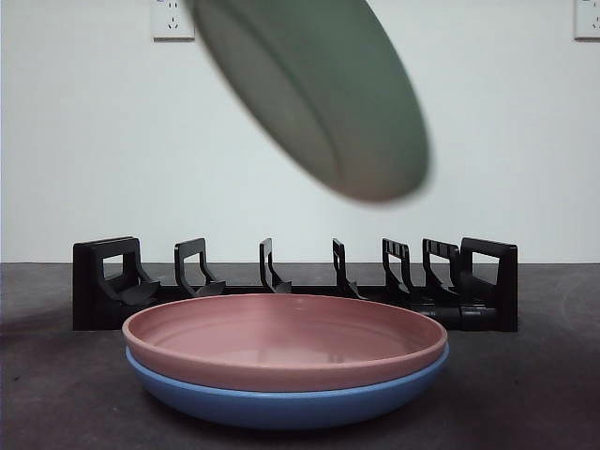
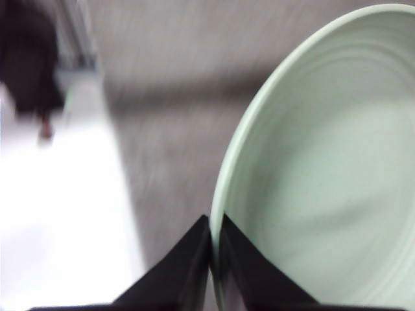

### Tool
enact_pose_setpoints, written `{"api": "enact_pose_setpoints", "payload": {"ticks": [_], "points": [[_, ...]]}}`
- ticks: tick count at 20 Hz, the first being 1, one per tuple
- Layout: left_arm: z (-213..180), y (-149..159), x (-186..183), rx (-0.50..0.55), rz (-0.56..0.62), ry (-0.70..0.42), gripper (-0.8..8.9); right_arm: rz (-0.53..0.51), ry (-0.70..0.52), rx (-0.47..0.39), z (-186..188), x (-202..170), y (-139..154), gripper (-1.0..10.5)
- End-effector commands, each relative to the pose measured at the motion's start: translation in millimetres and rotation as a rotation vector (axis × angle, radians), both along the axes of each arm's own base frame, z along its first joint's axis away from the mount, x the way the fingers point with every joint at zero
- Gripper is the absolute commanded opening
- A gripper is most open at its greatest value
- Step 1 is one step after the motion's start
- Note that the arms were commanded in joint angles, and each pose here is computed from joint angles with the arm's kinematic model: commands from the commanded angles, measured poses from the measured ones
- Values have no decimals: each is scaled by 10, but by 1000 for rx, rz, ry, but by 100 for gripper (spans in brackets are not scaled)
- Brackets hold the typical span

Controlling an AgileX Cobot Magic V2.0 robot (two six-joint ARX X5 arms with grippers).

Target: Place the plate

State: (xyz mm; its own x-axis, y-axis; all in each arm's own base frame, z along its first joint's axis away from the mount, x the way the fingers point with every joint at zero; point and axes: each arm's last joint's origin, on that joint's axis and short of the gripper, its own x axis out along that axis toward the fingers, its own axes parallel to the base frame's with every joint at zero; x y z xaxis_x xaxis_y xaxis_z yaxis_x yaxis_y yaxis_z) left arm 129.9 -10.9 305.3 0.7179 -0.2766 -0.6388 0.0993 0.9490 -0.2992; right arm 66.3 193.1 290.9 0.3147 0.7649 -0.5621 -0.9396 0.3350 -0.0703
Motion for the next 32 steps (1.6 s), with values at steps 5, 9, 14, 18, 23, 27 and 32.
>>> {"api": "enact_pose_setpoints", "payload": {"ticks": [5, 9, 14, 18, 23, 27, 32], "points": [[27, 0, 12, 1, 2, -9, 376, 66, 35, -269, -67, -31, 97, 13], [27, 0, 12, 1, 2, -10, 375, 119, 25, -388, 41, 26, 287, 14], [27, 0, 12, 1, 2, -9, 376, 176, 115, -523, -41, 81, 506, 14], [27, 0, 12, 1, 2, -9, 376, 191, 150, -558, -148, 115, 629, 14], [28, 0, 12, 1, 2, -11, 376, 206, 178, -573, -278, 180, 748, 14], [29, 0, 13, 1, 2, -12, 376, 191, 177, -570, -366, 282, 816, 14], [29, 0, 14, 1, 2, -13, 376, 164, 184, -559, -434, 413, 851, 14]]}}
